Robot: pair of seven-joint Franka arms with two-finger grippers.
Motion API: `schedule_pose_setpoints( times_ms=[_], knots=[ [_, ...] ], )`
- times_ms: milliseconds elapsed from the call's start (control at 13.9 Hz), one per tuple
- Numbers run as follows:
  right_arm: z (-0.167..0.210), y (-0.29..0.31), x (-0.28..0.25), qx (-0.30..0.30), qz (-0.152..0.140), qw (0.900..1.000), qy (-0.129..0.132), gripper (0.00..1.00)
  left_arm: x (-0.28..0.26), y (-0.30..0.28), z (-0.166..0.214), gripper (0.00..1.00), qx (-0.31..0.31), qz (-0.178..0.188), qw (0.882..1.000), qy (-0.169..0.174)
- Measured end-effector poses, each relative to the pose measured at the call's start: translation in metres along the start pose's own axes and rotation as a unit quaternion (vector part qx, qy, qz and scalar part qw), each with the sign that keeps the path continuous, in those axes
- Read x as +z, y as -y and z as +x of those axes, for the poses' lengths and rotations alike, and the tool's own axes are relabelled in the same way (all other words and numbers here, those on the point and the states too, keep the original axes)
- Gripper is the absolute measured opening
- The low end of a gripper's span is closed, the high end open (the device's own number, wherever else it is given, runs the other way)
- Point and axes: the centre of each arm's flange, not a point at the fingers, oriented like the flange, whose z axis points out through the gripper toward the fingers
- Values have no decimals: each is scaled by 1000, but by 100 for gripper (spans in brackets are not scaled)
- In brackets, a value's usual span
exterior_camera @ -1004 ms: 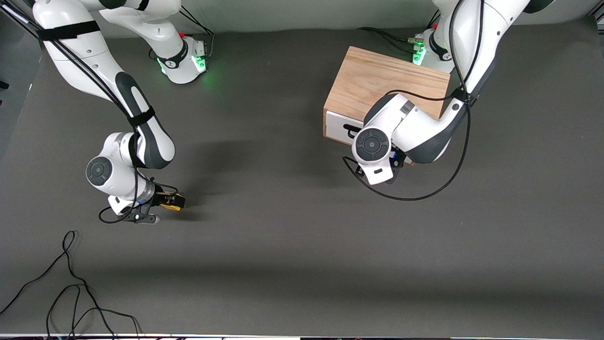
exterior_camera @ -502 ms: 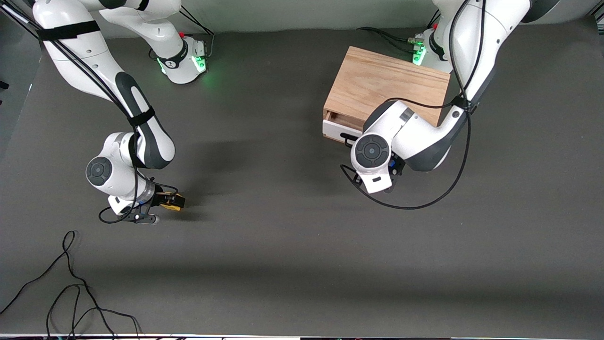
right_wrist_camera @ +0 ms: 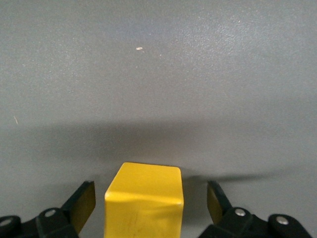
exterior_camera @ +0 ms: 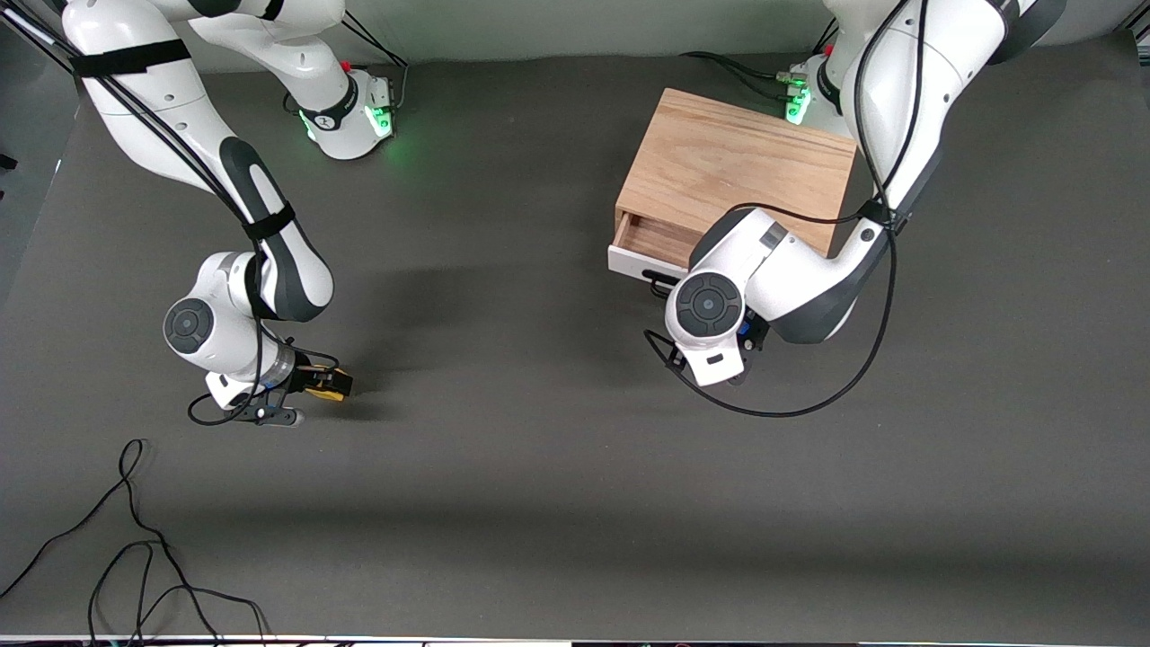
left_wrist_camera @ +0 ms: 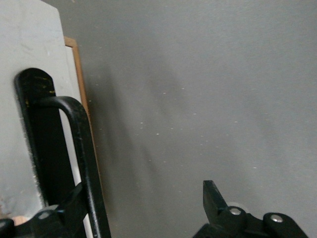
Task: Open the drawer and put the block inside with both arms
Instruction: 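Pull the drawer open by its handle with the left gripper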
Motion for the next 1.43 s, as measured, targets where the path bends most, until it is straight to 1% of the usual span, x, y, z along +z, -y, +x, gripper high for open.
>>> schedule_pose_setpoints(
  times_ms=[143, 430, 717, 1004, 1148, 1219, 1291, 1435],
  knots=[
    [0, 0, 0, 0, 0, 1000, 0, 100, -3, -5, 0, 100, 2, -19, 1000, -1],
    [0, 1, 0, 0, 0, 1000, 0, 100, -5, -8, -1, 100, 4, -28, 1000, -2],
    [0, 1, 0, -1, 0, 1000, 0, 100, -10, -14, -3, 100, 7, -60, 998, 2],
    [0, 2, 0, -1, 0, 1000, 0, 98, -12, -17, -3, 100, 9, -75, 997, 2],
    [0, 2, 0, -2, 1, 1000, -1, 77, -12, -20, 0, 100, 6, -82, 997, 2],
    [0, 3, 0, -2, 1, 1000, -1, 64, -12, -21, 1, 100, 5, -85, 996, 2],
    [0, 3, -1, -2, 1, 1000, -1, 55, -12, -21, 2, 100, 4, -87, 996, 2],
    [1, 3, -1, -2, 1, 1000, -2, 55, -12, -22, 1, 100, 5, -89, 996, 1]
  ],
)
